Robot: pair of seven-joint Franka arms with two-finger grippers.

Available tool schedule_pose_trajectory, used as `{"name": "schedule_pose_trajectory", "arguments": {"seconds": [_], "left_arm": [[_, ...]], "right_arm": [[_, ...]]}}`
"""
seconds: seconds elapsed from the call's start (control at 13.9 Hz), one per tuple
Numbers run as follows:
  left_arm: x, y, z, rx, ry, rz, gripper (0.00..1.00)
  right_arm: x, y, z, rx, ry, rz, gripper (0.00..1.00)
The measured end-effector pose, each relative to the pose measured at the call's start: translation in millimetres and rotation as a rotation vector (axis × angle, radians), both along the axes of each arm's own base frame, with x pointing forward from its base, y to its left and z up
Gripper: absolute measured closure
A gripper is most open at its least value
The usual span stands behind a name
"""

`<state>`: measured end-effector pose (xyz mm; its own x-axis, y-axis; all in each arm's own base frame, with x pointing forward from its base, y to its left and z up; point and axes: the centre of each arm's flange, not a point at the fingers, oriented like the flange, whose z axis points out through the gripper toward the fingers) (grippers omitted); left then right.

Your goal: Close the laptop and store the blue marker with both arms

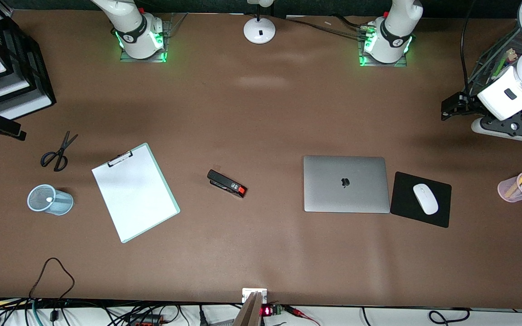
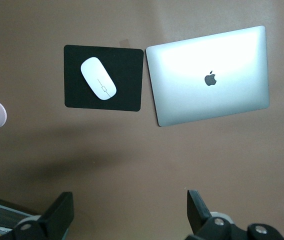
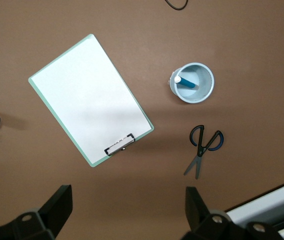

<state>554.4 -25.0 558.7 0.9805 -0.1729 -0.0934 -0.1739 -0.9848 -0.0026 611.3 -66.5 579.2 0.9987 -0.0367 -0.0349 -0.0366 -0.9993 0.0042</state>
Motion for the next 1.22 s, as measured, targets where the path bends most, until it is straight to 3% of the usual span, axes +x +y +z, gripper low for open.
{"name": "schedule_pose_trajectory", "arguments": {"seconds": [0.5, 1.22], "left_arm": [[0.1, 0.0, -0.1, 0.0, 0.0, 0.0, 0.0], [0.2, 0.0, -0.3, 0.0, 0.001, 0.0, 0.0]], "right_arm": [[-3.0, 5.9, -2.5, 0.005, 0.019, -0.07, 0.0], [-45.3, 6.8, -4.9, 0.015, -0.001, -0.053, 0.0]]}}
